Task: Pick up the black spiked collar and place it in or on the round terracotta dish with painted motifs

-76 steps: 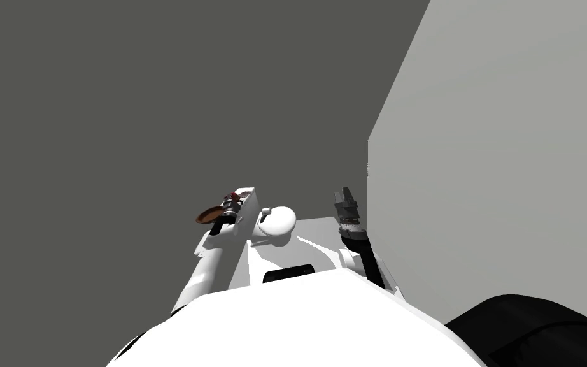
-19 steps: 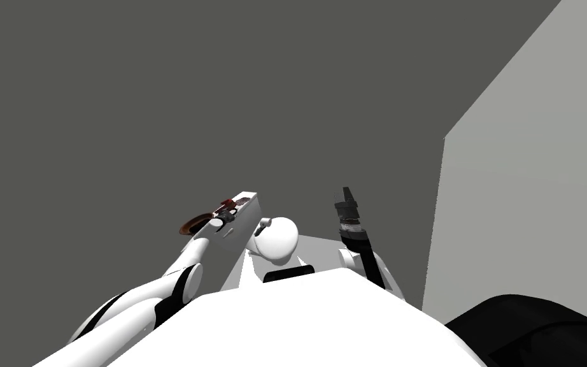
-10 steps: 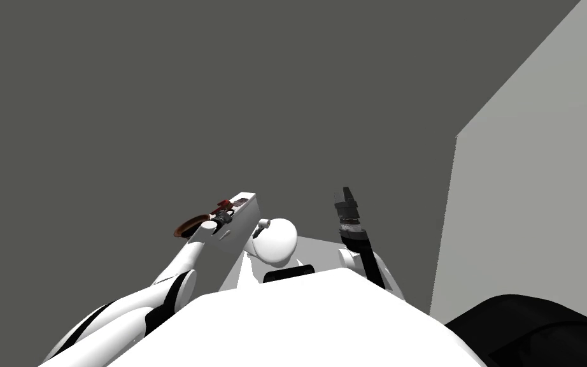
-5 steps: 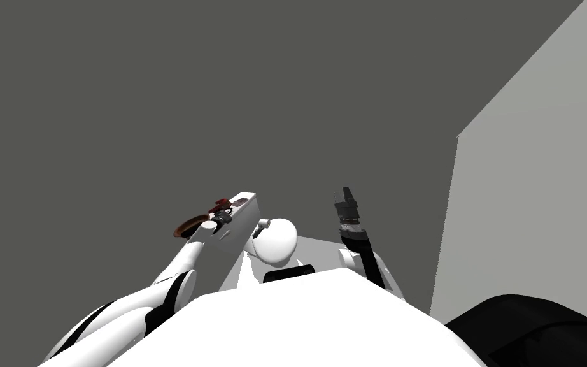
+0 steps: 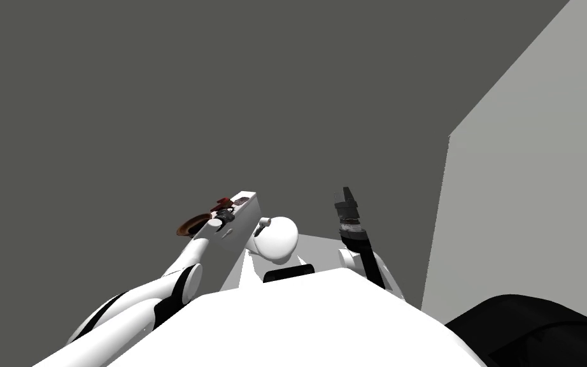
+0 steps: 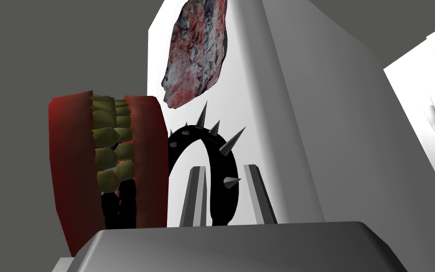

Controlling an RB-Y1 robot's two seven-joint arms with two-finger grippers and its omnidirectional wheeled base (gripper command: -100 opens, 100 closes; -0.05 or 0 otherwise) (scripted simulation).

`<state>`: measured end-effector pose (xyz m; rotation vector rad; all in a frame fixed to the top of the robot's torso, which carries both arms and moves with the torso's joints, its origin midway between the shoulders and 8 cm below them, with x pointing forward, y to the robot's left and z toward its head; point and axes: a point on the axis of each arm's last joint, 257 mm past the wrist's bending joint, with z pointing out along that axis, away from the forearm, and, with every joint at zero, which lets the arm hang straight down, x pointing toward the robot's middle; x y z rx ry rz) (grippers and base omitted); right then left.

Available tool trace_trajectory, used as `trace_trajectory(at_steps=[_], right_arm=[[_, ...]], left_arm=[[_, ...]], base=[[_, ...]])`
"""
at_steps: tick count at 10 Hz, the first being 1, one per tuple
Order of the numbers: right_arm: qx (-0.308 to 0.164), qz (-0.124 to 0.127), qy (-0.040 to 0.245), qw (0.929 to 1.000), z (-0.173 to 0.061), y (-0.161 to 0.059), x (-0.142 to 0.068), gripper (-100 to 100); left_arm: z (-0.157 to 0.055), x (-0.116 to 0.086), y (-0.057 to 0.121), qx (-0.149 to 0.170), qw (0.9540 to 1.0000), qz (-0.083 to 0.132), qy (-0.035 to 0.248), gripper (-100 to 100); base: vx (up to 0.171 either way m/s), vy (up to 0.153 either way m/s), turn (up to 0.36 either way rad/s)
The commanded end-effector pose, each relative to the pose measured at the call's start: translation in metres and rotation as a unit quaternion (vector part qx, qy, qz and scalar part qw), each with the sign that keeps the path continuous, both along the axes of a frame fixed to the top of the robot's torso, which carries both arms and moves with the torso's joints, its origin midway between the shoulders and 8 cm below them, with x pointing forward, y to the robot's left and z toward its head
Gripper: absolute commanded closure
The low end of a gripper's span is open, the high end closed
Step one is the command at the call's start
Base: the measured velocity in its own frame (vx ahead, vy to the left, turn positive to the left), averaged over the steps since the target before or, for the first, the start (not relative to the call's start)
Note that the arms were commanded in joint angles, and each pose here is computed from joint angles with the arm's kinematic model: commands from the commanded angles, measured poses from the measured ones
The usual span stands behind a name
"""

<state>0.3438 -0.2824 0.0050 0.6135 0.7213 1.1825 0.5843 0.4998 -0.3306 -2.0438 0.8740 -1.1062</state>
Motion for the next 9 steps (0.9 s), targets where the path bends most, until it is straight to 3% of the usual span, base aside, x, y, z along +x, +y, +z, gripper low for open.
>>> trace_trajectory(at_steps=[1,5,6,9], right_arm=[[0.000,0.000,0.000,1.0000,0.000,0.000,0.000,0],[0.000,0.000,0.000,1.0000,0.000,0.000,0.000,0],[0.000,0.000,0.000,1.0000,0.000,0.000,0.000,0],[0.000,0.000,0.000,1.0000,0.000,0.000,0.000,0]], left_arm=[[-0.001,0.000,0.001,0.000,1.0000,0.005,0.003,100],[-0.003,0.004,-0.004,0.004,0.9999,0.010,0.008,100],[-0.001,0.012,-0.013,-0.007,0.9999,0.014,0.002,100],[-0.003,0.010,-0.010,0.004,0.9998,0.016,0.010,100]], base=[[-0.021,0.022,-0.007],[-0.031,0.026,-0.021],[-0.038,0.052,-0.030],[-0.028,0.024,-0.015]])
